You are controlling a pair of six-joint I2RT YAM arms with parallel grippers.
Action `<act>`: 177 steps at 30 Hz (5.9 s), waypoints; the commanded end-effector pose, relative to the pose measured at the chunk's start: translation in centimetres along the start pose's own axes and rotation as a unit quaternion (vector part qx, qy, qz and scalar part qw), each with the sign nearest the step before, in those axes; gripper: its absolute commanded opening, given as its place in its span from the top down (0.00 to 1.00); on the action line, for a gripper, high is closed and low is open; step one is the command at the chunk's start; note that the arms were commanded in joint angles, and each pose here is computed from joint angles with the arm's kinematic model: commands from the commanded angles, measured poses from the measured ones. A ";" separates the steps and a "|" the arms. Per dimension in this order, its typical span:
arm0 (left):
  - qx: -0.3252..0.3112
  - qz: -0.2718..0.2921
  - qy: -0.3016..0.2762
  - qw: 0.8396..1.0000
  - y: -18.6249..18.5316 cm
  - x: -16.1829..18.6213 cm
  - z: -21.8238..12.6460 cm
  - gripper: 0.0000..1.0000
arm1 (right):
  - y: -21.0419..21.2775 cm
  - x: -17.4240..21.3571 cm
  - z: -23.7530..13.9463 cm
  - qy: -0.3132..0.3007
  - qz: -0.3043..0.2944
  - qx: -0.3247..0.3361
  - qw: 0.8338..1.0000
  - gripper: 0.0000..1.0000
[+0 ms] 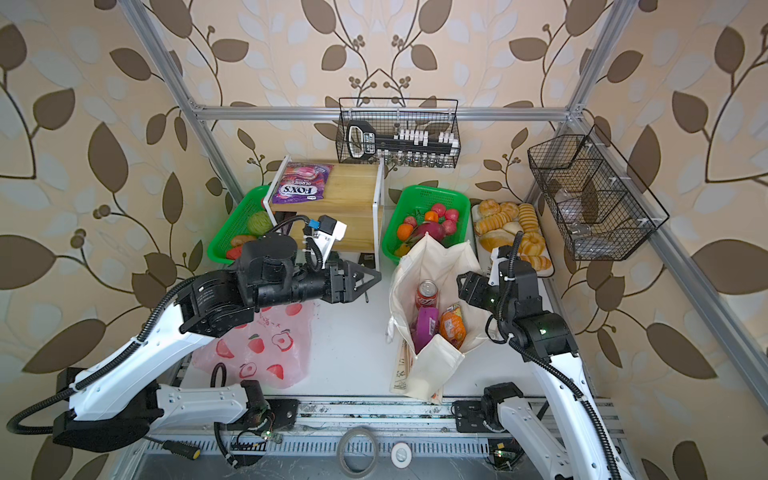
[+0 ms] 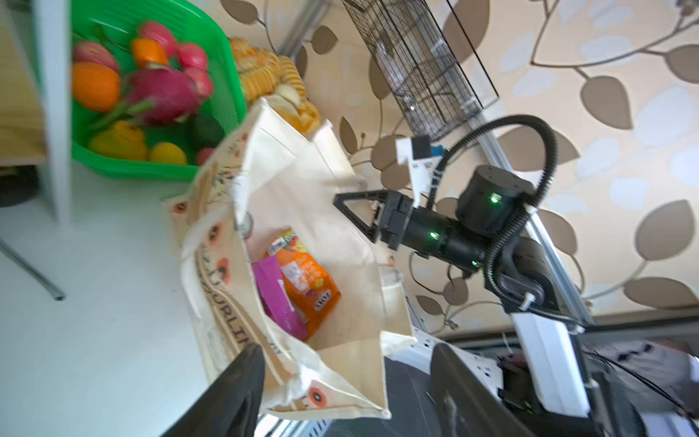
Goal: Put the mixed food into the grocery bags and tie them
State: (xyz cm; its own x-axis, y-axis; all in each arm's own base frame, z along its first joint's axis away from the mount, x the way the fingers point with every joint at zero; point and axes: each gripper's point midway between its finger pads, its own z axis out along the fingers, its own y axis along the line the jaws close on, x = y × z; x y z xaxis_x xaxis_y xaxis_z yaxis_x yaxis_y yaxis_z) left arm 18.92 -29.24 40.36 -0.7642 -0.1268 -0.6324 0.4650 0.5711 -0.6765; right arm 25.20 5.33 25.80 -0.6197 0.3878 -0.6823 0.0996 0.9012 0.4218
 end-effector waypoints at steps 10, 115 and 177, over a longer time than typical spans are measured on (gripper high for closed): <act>0.036 -0.100 0.071 0.992 4.4 2.0 6.2 0.26 | -0.2 2.0 0.0 0.045 -0.010 -0.003 0.999 0.29; 0.168 -0.115 0.136 0.970 -9.7 1.7 21.2 0.55 | -2.1 -5.0 -3.4 -0.027 -0.046 0.028 0.998 0.34; 0.049 -0.195 0.260 0.944 0.4 21.2 40.2 0.72 | -7.7 -3.0 -1.9 -0.028 -0.077 0.163 0.983 0.68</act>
State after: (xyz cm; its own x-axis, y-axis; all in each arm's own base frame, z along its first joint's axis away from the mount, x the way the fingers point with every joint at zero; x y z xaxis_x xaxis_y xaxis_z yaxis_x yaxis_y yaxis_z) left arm 21.09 -64.11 4.72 -0.9955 0.0928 0.0211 0.0351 0.5650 -0.8244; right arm 24.59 -3.61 25.08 -0.6248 0.2483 -0.7403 0.2855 0.9551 0.0793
